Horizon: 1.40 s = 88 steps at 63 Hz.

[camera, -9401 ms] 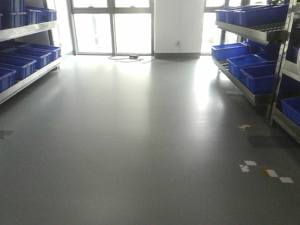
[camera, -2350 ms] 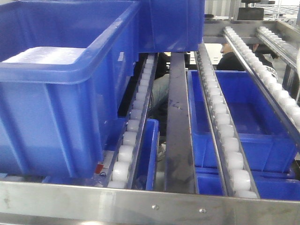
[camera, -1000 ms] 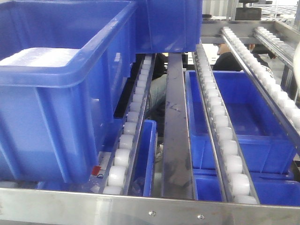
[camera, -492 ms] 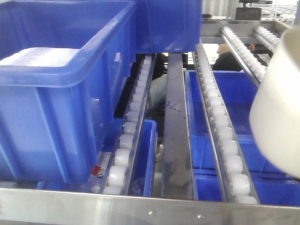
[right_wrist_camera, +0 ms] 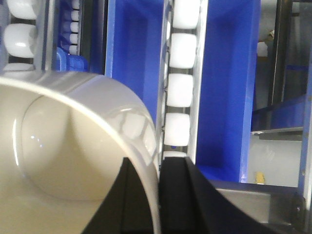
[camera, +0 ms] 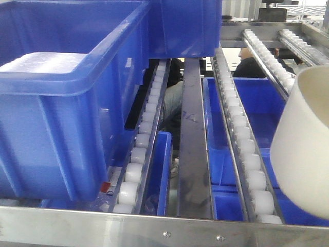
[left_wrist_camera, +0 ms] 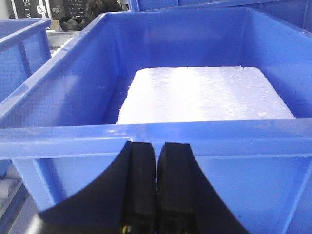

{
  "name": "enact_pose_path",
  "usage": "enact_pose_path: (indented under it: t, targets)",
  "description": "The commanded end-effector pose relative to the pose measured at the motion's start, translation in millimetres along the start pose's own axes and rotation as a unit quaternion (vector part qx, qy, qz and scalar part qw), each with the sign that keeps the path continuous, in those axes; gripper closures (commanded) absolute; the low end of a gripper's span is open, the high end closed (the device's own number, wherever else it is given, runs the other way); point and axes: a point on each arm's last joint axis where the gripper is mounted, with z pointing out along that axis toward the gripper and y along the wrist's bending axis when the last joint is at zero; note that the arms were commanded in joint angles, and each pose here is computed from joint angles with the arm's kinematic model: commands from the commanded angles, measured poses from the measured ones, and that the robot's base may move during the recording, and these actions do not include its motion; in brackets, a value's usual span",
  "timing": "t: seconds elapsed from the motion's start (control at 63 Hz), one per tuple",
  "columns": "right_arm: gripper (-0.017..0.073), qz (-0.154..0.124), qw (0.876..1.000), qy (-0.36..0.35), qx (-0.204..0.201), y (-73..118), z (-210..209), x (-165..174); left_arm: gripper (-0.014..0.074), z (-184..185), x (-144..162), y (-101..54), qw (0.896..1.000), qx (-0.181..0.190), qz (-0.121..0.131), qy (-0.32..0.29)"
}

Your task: Move white bin to right shelf second layer

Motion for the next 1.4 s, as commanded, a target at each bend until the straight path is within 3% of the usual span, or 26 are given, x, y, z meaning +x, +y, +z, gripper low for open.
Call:
enact_pose_path:
  t: [0.0, 1.382]
  targets:
    - [0.0502, -0.001, 0.999, -0.049, -0.001, -0.3, -5, -12, 0.0509, 0, 4, 0.1, 1.0, -0.001, -0.004, -0.031]
    - [0.0492, 0.0, 0.999, -0.048, 0.01, -7.5, 12, 2, 0.0509, 0, 4, 0.1, 1.0, -0.001, -0.004, -0.031]
